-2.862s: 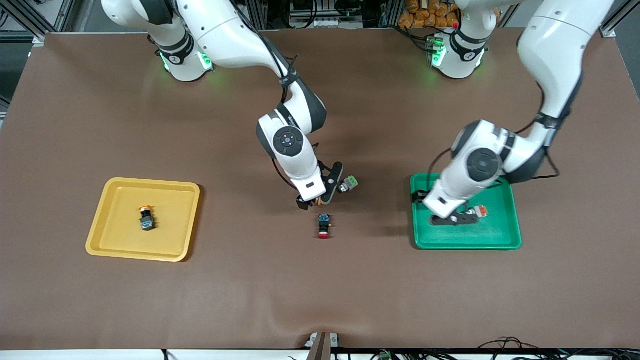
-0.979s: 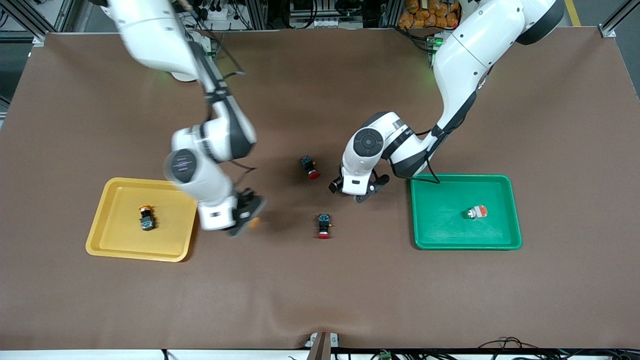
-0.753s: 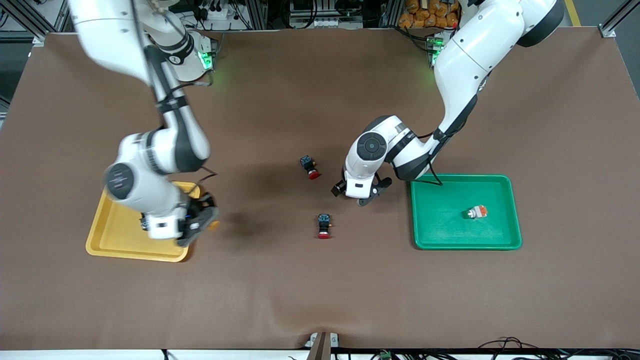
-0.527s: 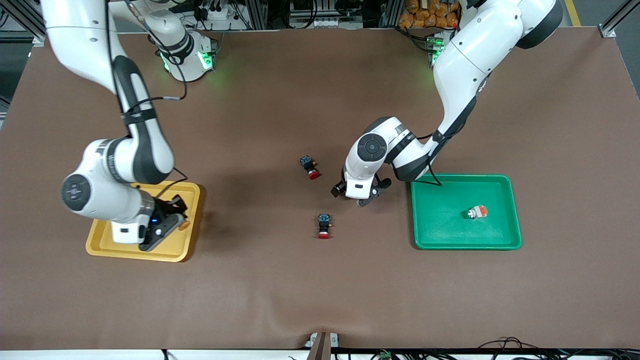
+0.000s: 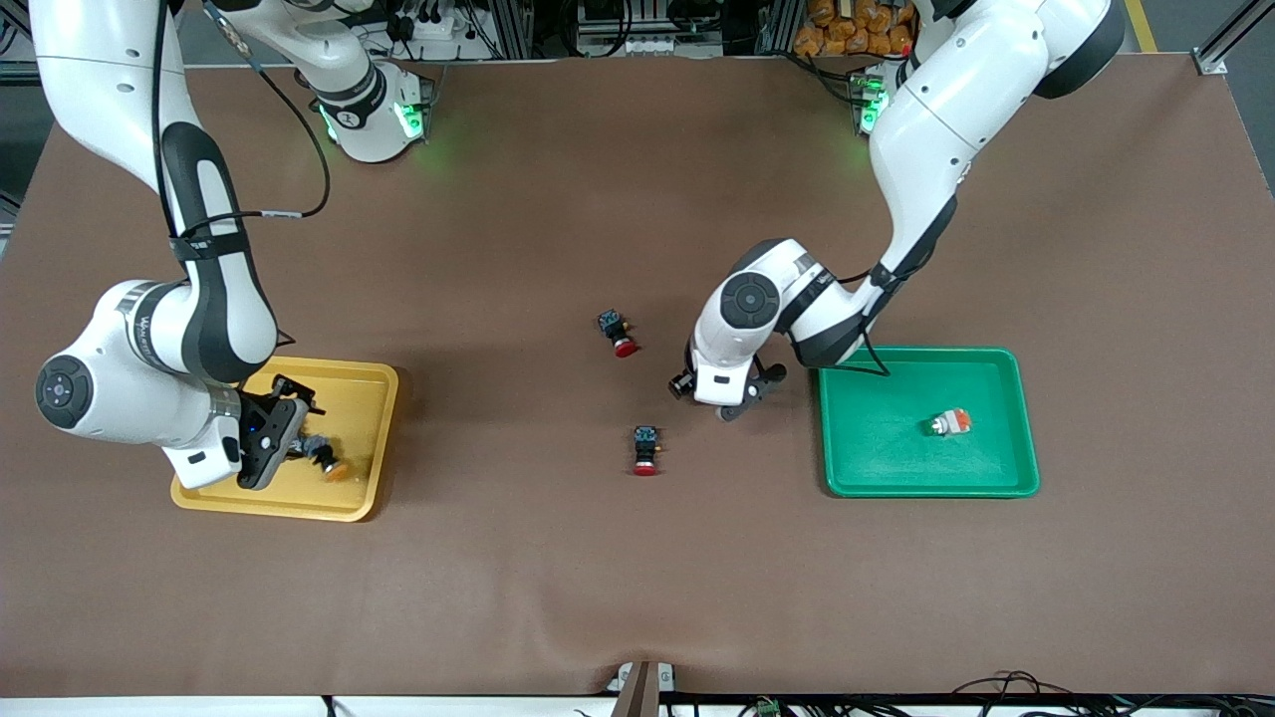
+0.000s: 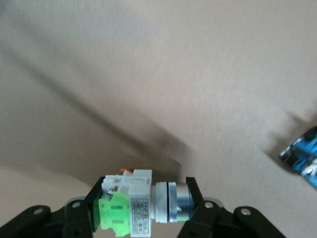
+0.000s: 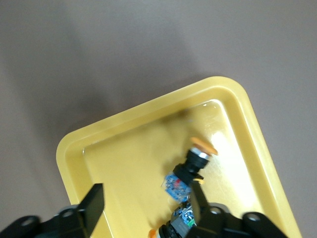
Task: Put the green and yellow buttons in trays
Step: 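Place the green button in the green tray while the right gripper fills the yellow tray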
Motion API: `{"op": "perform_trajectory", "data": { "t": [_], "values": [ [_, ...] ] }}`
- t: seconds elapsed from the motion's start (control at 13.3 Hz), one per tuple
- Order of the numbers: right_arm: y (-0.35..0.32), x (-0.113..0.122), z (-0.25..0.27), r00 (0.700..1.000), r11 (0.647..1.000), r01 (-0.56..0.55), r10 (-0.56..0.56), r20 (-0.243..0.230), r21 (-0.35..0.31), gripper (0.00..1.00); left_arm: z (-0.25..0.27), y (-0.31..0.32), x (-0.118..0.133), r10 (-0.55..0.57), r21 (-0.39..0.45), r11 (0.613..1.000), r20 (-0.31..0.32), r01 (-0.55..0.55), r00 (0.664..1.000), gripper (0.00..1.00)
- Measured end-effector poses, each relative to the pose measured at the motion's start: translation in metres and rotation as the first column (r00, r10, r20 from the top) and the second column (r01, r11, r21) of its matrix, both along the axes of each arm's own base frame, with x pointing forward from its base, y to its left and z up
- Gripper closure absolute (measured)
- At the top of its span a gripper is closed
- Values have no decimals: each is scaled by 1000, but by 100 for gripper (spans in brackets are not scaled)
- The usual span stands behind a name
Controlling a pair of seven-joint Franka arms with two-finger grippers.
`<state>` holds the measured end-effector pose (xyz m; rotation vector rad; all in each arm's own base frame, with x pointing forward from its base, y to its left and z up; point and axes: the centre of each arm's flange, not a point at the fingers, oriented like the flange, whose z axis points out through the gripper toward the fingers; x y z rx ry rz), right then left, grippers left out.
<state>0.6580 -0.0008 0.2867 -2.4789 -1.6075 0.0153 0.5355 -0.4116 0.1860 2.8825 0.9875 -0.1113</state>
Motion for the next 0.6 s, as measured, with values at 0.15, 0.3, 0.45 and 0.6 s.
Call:
{"op": "perform_trajectory", "data": {
  "t": [0.15,0.3,0.45,0.6],
  "values": [
    [1,1,3,1000,1000,-15,15,3,4,0,22,23,21,-36,26,999,14,35,999,34],
    [2,-1,19,1000,1000,9,-9,-8,13,0,59,60,46,-96,72,993,26,93,995,34],
    [-3,-8,57,996,996,83,-82,-23,24,0,91,109,68,-180,115,978,24,176,983,34],
    [-17,-18,109,989,989,148,-148,-3,10,0,101,159,85,-260,136,956,-1,258,966,34]
  ]
}}
